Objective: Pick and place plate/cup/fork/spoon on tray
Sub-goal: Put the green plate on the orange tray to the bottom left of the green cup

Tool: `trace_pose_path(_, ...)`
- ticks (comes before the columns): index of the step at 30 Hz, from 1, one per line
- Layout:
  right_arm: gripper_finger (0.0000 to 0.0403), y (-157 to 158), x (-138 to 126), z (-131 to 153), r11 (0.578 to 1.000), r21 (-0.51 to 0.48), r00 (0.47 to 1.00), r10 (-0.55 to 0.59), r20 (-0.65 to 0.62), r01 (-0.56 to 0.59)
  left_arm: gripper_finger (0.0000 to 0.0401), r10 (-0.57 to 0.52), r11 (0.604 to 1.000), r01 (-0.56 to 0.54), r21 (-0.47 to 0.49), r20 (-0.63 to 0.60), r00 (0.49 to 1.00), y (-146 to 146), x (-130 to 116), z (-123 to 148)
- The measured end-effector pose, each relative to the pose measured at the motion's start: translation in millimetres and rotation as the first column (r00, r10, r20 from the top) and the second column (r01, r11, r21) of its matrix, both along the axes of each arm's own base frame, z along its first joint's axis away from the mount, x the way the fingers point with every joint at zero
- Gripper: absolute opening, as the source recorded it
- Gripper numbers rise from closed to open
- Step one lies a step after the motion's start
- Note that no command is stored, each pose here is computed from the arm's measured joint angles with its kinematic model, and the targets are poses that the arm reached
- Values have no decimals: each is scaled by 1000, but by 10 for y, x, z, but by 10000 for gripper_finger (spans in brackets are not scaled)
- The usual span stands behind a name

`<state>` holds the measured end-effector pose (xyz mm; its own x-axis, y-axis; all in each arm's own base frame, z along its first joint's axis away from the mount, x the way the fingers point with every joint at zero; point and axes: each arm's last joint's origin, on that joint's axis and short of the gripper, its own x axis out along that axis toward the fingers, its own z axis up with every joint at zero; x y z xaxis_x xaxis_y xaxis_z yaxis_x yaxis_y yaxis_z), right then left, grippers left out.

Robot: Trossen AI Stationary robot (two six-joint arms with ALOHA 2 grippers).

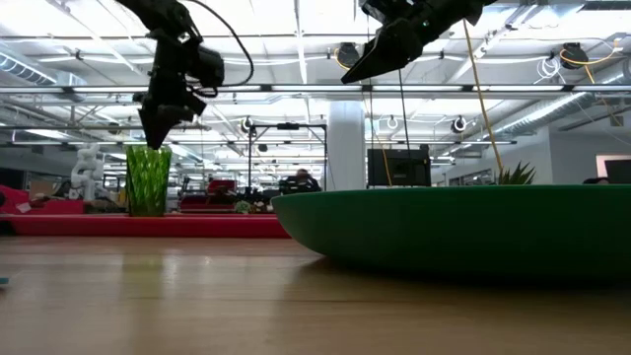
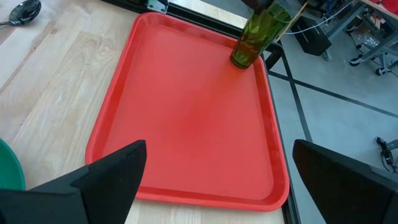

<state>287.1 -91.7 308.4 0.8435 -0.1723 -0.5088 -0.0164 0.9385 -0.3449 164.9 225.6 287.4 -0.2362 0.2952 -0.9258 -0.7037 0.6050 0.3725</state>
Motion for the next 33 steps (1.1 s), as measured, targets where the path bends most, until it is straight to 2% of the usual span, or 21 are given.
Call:
trace_pose_path(6, 396, 0, 0, 1, 1000, 0, 1000, 0, 1, 0, 120, 11, 996, -15, 88, 49, 999, -196, -37, 221)
trace_pose_path(13, 396, 0, 0, 1, 1000, 17, 1000, -10, 4, 10, 120, 1, 989, -18, 145, 120, 993, -501, -61, 440)
trace_pose_path(21, 396, 45, -3, -27, 988, 140, 998, -68, -10, 69, 120, -133, 975, 85, 207, 231, 964, -1041, 52, 653)
trace_pose_path(27, 396, 282, 17, -183, 969, 239, 997, -47, -62, 61, 120, -316, 933, 219, 287, 357, 879, -1510, 233, 672)
trace_pose_path(33, 396, 642, 35, -393, 950, 281, 988, -109, -107, 135, 120, -499, 861, 377, 341, 430, 752, -1908, 407, 379)
